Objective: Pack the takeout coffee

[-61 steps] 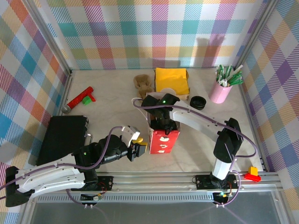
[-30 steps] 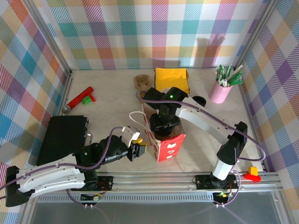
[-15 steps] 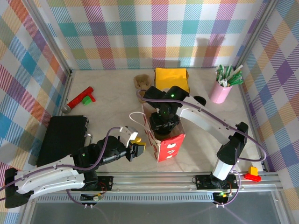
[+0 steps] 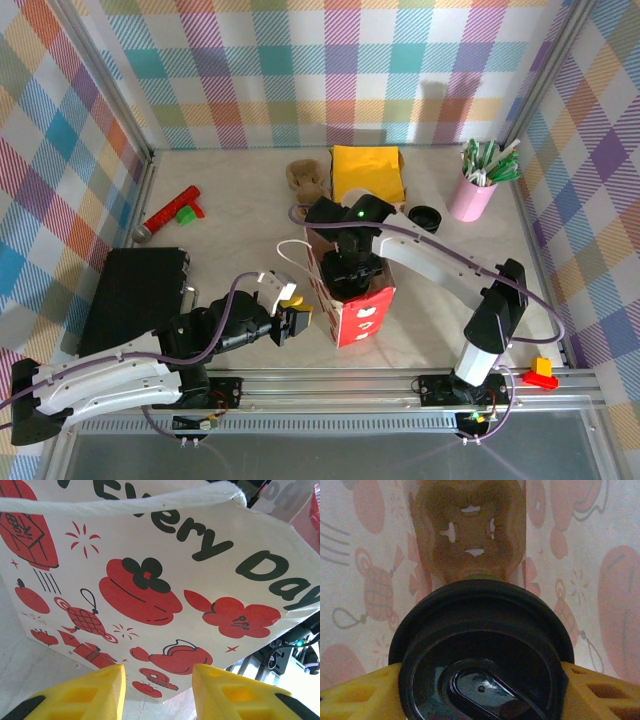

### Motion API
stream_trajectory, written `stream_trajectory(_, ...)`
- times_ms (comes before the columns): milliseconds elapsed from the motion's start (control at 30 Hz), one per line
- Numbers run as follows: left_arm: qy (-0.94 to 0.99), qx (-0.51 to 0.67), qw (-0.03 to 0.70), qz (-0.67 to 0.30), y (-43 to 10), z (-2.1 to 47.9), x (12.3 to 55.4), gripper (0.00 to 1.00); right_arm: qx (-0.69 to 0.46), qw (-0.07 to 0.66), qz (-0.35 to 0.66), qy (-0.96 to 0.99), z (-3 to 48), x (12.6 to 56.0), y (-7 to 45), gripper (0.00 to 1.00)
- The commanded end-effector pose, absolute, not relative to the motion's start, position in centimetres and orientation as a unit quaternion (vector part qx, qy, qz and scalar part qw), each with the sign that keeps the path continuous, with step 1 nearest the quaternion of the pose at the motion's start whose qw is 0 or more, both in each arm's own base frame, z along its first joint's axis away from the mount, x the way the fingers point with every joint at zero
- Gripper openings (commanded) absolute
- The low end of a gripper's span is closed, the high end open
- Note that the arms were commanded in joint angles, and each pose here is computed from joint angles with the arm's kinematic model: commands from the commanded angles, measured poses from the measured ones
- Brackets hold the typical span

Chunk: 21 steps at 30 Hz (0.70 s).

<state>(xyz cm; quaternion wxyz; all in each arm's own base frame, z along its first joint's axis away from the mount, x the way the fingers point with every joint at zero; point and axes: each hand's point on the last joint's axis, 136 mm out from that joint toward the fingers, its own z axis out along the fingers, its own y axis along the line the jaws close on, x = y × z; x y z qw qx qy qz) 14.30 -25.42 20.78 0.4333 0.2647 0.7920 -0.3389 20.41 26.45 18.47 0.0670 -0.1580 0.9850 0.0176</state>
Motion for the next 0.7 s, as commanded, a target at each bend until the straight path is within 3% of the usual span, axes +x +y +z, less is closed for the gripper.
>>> stream_trajectory(0,0.795,0.259,0.435,-0.335,-25.35,20.64,14.73,0.4,-0.153,0.06,0.025,0.986,17.78,20.08,26.94,0.53)
stream_trajectory(667,0.796,0.259,0.435,-0.332,-25.55,20.52,14.96,0.4,-0.154,0.049,0.022,0.987,17.63,19.55,26.59,0.53)
